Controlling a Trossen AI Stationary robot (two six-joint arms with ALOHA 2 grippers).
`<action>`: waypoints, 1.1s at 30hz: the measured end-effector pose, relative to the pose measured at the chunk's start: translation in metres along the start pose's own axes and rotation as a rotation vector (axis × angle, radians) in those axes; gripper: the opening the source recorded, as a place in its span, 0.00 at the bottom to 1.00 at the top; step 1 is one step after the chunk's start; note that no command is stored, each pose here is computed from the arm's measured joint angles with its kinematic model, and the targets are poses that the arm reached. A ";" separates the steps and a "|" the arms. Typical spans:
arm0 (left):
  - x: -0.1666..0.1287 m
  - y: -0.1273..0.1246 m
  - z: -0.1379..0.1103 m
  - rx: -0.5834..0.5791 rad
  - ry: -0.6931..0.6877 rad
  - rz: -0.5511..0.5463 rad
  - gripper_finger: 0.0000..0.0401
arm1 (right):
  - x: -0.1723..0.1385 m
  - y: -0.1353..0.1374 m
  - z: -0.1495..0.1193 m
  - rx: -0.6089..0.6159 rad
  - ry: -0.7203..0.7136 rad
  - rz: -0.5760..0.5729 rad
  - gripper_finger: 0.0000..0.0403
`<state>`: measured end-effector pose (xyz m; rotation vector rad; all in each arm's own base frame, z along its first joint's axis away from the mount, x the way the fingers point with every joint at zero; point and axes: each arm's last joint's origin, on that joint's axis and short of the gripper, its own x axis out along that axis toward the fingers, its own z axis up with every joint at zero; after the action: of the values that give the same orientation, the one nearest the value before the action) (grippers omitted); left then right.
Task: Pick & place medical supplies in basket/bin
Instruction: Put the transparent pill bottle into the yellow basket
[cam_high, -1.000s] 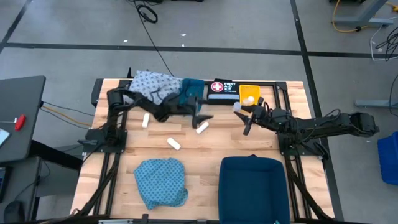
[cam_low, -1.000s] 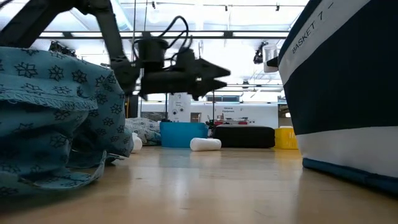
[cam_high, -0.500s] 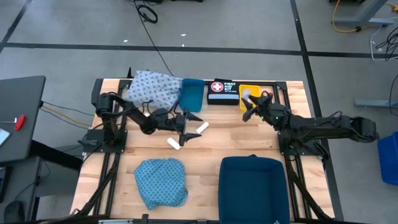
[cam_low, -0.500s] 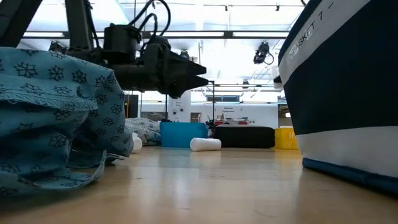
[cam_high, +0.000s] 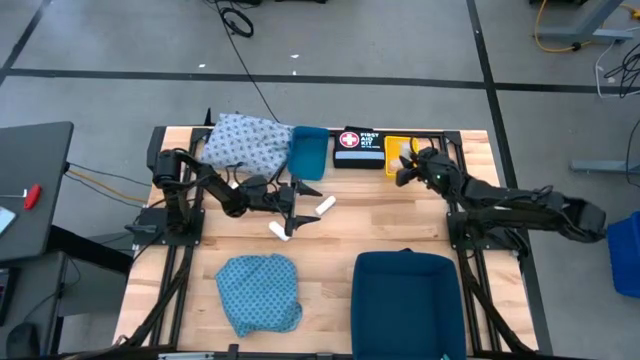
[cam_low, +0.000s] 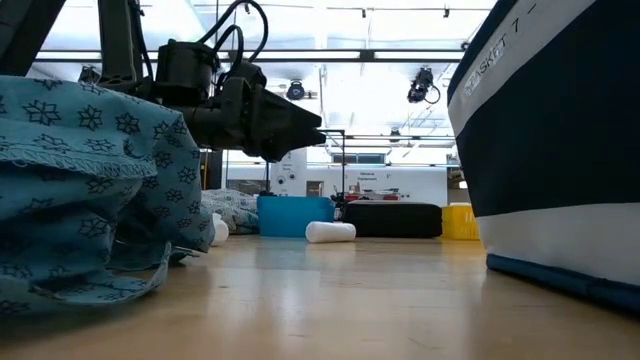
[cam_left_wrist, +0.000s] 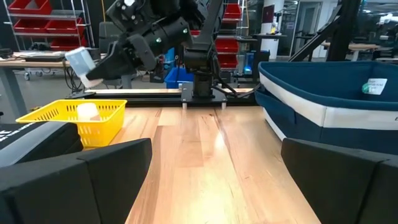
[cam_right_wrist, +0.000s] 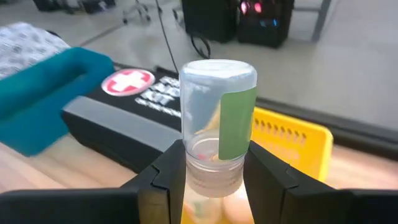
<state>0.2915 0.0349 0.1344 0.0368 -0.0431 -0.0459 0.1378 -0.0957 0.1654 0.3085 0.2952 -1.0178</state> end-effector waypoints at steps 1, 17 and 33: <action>0.000 0.000 0.000 0.000 0.000 -0.001 0.90 | 0.001 -0.002 -0.001 0.006 0.015 -0.008 0.32; 0.000 0.000 0.000 0.004 0.001 -0.008 0.90 | 0.005 -0.024 -0.015 0.064 0.240 -0.034 0.32; 0.000 0.000 0.000 -0.007 0.002 -0.008 0.90 | 0.005 -0.025 -0.017 0.068 0.262 -0.017 0.35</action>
<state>0.2915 0.0347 0.1340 0.0305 -0.0411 -0.0537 0.1171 -0.1051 0.1454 0.5036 0.5014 -1.0057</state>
